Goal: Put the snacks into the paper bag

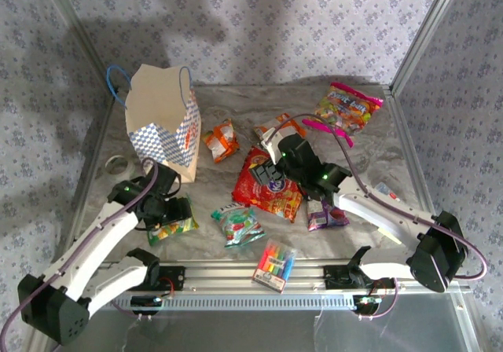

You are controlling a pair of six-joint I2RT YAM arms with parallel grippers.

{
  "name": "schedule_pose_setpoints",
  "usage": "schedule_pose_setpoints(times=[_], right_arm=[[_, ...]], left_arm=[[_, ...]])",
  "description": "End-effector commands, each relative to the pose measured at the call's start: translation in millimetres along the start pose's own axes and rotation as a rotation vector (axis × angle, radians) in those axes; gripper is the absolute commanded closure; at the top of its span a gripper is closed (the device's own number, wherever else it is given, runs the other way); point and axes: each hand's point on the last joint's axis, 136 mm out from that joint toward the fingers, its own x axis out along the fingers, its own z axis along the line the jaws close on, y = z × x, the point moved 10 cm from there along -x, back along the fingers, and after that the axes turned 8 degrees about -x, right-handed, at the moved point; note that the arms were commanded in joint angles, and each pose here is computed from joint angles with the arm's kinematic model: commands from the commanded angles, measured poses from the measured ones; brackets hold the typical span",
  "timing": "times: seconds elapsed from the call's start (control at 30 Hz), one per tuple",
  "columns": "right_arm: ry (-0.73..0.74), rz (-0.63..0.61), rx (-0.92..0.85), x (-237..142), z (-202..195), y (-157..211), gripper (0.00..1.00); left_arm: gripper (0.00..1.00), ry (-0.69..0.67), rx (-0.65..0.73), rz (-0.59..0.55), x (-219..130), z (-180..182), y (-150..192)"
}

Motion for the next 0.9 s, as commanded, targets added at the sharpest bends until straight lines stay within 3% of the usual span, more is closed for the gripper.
schedule_pose_setpoints(times=[0.0,0.57,0.87], right_arm=[[-0.001,-0.032,0.005,-7.8,0.2,-1.9,0.0],[0.023,-0.037,0.026,-20.7,-10.9,16.0,0.0],[0.026,-0.042,0.06,-22.2,-15.9,19.9,0.0]], left_arm=[[0.21,-0.048,-0.033,-0.024,6.5,-3.7,0.8],[0.14,-0.232,0.118,0.026,46.1,-52.6,-3.7],[0.12,-0.332,0.146,0.074,68.1,-55.9,1.9]])
